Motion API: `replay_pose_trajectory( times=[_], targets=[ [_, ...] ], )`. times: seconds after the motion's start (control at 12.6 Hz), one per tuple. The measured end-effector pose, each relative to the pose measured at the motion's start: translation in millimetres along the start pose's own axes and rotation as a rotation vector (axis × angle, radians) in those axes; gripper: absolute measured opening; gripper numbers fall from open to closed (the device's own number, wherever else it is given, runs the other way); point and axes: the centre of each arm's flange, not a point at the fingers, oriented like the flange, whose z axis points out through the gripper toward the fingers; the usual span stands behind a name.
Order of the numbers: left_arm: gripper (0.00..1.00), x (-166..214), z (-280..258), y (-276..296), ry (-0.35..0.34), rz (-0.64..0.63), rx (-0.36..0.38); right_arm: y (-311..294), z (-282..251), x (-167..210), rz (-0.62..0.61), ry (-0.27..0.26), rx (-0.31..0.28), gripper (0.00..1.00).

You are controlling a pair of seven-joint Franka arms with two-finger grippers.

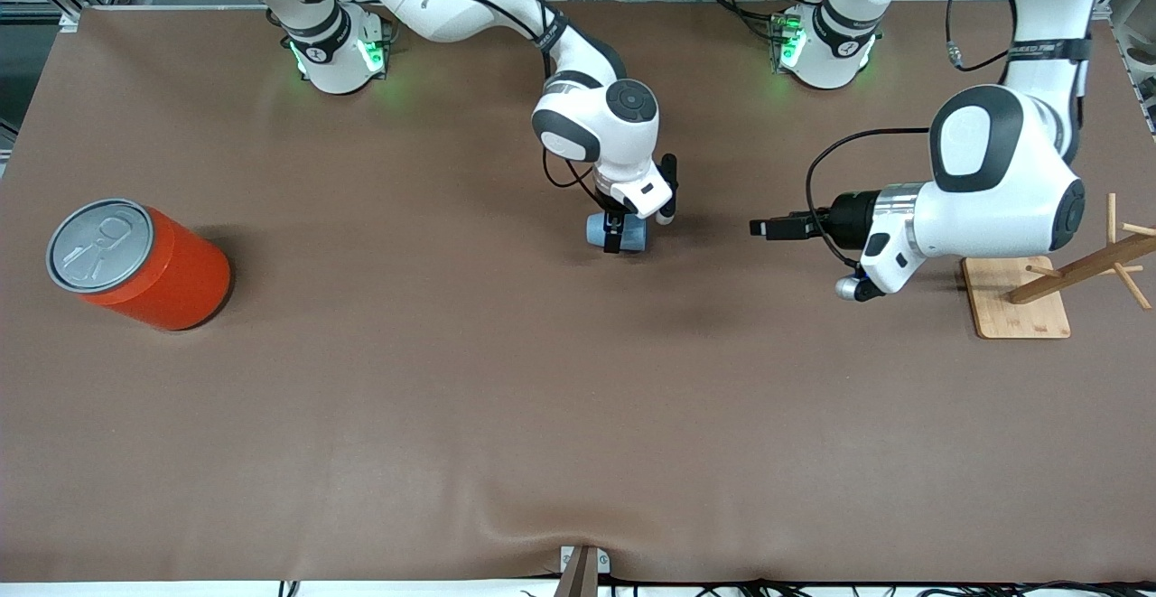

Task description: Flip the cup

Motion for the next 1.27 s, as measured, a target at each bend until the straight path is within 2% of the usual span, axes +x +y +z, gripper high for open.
replay_pose_trajectory(
  times=[0.16,0.24,0.4,0.56,0.79,0.95,1.11,1.27],
  targets=[
    [1.00,2.3,18.2,4.0,-0.002,-0.027,-0.061,14.7,-30.9,-2.1,0.032,-0.051,0.007,1.00],
    [1.00,5.6,28.0,2.3,-0.004,-0.039,-0.088,22.2,-51.5,-3.8,0.052,-0.059,0.013,1.00],
    [1.00,17.1,49.5,-5.2,-0.011,-0.042,-0.135,41.8,-103.2,-16.3,0.116,-0.040,0.044,1.00],
    [1.00,33.0,76.3,-15.1,-0.001,-0.027,-0.168,73.1,-159.4,-49.8,0.180,-0.018,0.091,1.00],
    [1.00,47.8,124.3,-32.8,0.013,-0.010,-0.272,138.7,-217.4,-134.9,0.313,-0.042,0.121,1.00],
    [1.00,51.5,140.9,-39.0,0.003,-0.016,-0.296,192.4,-220.1,-202.3,0.432,-0.062,0.149,1.00],
    [1.00,53.7,147.4,-43.1,0.003,0.007,-0.298,249.0,-214.2,-282.9,0.564,-0.039,0.192,1.00],
    [1.00,56.8,155.5,-48.6,0.006,0.035,-0.335,288.5,-217.0,-363.6,0.674,0.004,0.233,1.00]
  ],
)
